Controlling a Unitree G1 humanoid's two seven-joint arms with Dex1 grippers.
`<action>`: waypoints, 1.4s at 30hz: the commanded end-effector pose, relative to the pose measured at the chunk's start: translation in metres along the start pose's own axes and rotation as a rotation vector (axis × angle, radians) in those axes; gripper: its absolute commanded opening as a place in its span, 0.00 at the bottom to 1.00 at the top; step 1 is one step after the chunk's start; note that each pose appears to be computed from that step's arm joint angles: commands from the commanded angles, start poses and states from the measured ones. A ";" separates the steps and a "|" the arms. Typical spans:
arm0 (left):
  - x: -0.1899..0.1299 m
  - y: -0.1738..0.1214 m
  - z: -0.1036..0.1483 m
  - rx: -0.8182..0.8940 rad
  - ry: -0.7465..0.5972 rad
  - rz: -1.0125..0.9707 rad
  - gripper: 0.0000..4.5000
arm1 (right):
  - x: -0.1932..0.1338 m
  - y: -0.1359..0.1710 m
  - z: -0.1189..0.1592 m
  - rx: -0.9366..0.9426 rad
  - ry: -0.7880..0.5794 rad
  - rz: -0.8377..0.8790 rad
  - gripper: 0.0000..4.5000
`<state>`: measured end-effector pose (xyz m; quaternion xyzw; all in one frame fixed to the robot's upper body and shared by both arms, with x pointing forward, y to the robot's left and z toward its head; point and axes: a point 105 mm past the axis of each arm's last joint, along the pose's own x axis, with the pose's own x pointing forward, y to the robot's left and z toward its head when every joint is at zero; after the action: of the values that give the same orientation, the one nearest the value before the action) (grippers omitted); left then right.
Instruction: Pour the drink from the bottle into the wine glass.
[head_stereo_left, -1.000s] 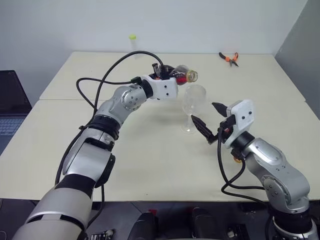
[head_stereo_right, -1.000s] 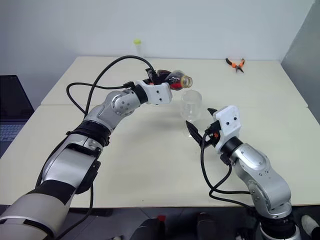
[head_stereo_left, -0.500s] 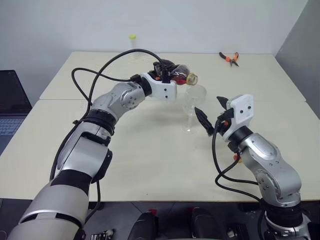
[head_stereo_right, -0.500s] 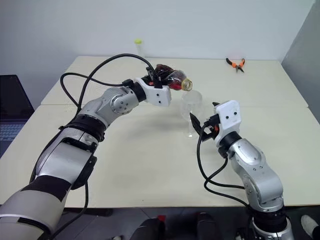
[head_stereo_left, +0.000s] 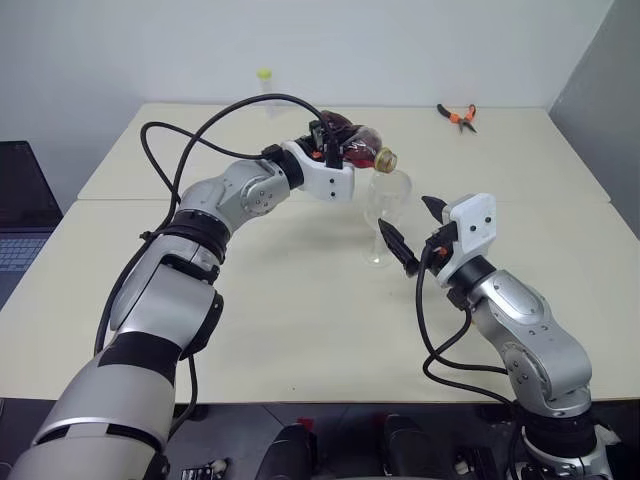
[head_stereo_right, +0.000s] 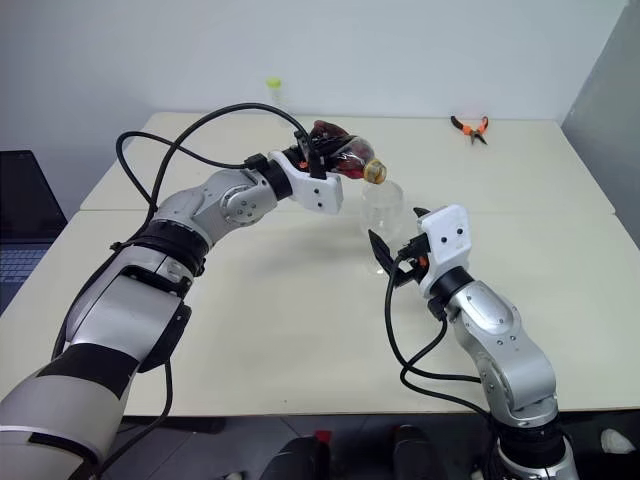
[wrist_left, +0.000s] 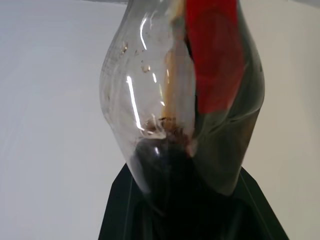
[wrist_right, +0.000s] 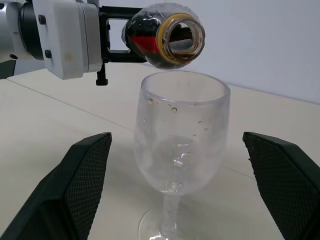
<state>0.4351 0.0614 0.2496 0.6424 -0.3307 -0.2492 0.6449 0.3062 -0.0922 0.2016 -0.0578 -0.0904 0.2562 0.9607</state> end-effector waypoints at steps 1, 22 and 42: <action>0.003 0.032 0.003 0.047 -0.022 0.096 0.17 | -0.003 0.003 0.013 -0.021 -0.053 0.005 1.00; -0.002 0.033 -0.001 0.122 -0.024 0.073 0.17 | 0.001 0.006 0.011 -0.013 -0.054 0.001 1.00; -0.001 0.038 -0.003 0.147 -0.016 0.085 0.16 | -0.003 0.005 0.005 -0.015 -0.030 0.001 1.00</action>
<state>0.4359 0.0689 0.2592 0.6782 -0.3470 -0.2289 0.6061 0.3047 -0.0866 0.1939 -0.0563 -0.0816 0.2567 0.9614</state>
